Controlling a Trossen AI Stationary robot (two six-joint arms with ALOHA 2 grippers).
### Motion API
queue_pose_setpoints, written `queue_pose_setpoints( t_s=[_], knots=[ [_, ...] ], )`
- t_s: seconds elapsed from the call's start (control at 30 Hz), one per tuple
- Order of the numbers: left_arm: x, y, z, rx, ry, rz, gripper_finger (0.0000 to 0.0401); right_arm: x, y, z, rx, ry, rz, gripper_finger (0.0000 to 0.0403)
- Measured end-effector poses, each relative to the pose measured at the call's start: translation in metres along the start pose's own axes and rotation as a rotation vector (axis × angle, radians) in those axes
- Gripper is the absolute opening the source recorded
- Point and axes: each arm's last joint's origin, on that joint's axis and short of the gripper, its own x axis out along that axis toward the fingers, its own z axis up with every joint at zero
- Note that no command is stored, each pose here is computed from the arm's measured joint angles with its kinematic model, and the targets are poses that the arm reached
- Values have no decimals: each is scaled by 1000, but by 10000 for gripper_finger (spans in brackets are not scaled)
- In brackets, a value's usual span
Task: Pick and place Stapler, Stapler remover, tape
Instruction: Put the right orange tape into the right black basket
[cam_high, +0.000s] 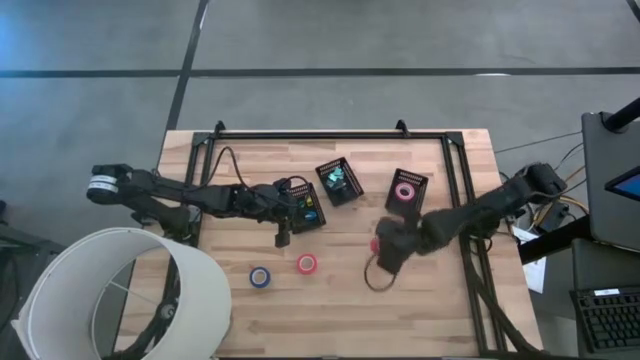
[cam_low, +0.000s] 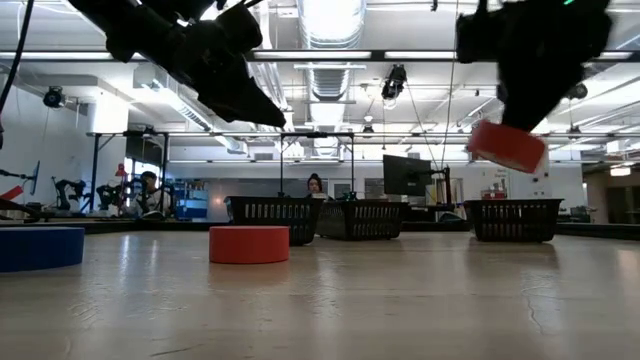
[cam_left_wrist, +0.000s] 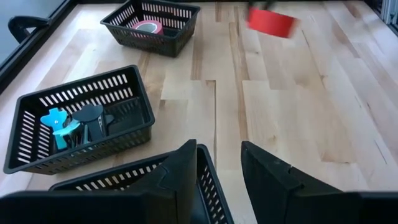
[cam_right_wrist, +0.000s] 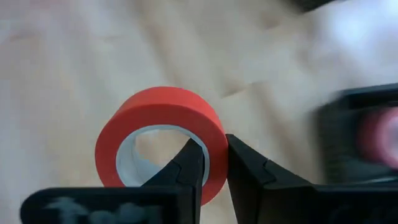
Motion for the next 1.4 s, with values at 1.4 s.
queue_pose_setpoints(
  t_s=[1.4],
  knots=[
    [0,0,0,-82,-1,1,129,63,-151,28,225,213,-538,126]
  ],
)
